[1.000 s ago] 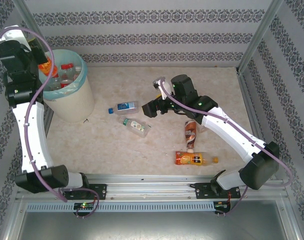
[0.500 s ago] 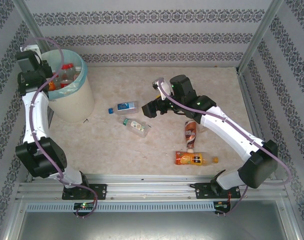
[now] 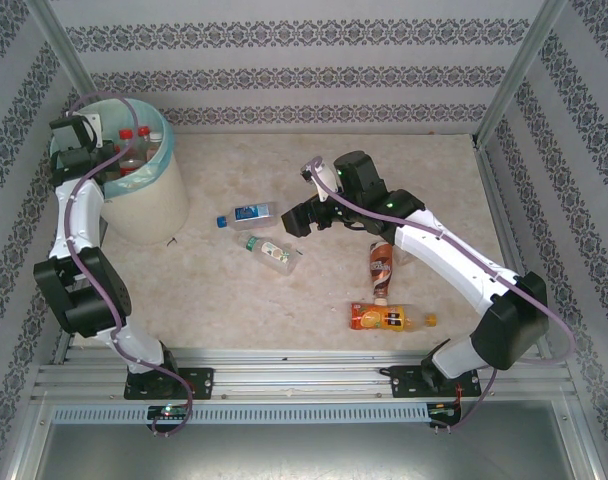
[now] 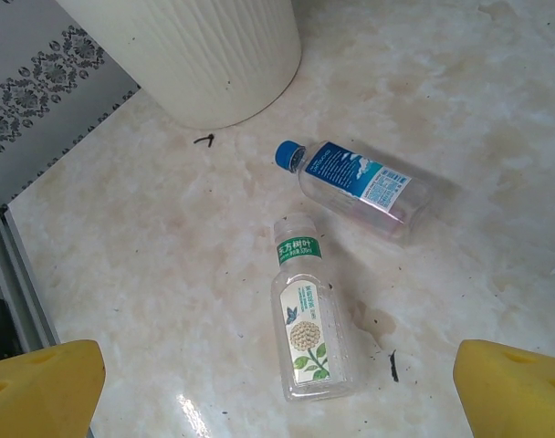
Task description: Put the plastic bottles in the bin
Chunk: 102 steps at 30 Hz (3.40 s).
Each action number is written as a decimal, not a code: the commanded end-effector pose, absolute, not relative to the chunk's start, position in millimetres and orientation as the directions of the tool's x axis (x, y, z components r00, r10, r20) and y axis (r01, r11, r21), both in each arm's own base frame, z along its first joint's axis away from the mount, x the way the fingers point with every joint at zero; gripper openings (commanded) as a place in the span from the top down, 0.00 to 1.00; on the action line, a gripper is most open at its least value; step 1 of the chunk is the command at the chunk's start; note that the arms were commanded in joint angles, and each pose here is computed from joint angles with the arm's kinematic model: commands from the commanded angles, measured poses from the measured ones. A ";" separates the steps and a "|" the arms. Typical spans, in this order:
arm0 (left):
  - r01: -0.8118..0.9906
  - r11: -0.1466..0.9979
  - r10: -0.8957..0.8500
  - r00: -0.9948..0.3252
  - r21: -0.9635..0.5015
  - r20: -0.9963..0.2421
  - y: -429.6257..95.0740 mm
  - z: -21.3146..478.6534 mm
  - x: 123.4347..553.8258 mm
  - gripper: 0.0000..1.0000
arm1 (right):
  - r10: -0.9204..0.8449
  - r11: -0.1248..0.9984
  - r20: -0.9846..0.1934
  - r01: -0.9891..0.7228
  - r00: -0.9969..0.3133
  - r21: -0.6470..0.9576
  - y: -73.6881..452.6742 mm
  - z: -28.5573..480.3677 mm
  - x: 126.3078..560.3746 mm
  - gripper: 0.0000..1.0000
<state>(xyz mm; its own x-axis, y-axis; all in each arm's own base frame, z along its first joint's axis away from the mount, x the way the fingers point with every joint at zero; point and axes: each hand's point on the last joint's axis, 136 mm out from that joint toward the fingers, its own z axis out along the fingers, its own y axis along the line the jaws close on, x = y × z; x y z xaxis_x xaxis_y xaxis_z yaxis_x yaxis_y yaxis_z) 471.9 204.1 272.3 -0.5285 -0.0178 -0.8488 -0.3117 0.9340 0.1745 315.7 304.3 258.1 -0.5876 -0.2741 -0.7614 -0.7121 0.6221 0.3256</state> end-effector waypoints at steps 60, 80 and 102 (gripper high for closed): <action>0.851 0.493 0.258 -0.343 -0.183 -0.903 -325.4 268.8 341.3 0.30 | 0.369 0.929 -0.373 0.343 -0.851 0.135 13.4 109.7 289.4 0.09; 0.850 0.500 0.279 -0.339 -0.165 -0.899 -322.4 265.0 340.6 0.29 | 0.168 0.986 -0.251 0.161 -0.953 0.048 24.2 61.3 340.6 0.15; 0.813 0.556 0.229 -0.348 -0.172 -0.909 -318.9 281.6 352.8 0.26 | 0.100 0.993 -0.297 0.075 -0.950 0.094 34.3 86.9 343.6 0.52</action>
